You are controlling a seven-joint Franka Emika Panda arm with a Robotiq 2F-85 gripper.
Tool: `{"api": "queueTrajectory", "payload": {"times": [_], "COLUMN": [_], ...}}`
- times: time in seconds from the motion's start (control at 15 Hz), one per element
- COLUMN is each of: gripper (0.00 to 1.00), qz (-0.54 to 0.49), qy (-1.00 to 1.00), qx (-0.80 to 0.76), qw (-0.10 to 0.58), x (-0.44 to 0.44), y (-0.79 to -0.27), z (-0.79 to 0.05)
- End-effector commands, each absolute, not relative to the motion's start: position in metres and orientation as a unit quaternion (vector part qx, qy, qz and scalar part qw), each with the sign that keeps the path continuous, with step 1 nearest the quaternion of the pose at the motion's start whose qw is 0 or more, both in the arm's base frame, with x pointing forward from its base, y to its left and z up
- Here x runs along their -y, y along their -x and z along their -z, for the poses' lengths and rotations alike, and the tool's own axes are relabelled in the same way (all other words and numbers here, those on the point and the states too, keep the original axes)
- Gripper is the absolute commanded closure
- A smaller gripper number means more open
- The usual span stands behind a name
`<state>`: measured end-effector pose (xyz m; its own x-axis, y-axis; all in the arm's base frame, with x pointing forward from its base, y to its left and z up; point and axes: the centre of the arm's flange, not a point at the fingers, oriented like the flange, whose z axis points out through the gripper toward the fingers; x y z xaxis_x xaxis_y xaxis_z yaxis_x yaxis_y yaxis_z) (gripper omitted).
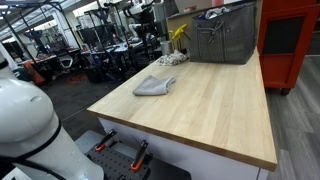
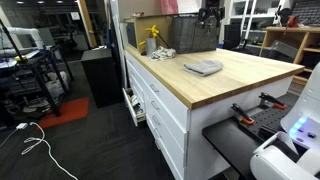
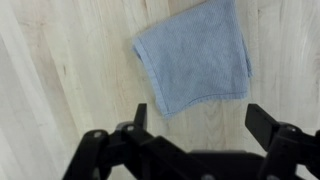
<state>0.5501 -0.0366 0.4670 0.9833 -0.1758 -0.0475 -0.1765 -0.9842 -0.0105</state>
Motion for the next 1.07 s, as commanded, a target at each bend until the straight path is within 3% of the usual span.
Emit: {"api": "queueTrajectory", "payload": {"times": [0.0,1.0], "gripper": [0.00,0.00], "qz": [-0.014,0.046], "qy": [0.997,0.998], "qx": [-0.071,-0.049], "qw": [0.010,0.017], "x": [0.043,0.021], "y": [-0.534,-0.499], "z": [-0.507,-0.609]}}
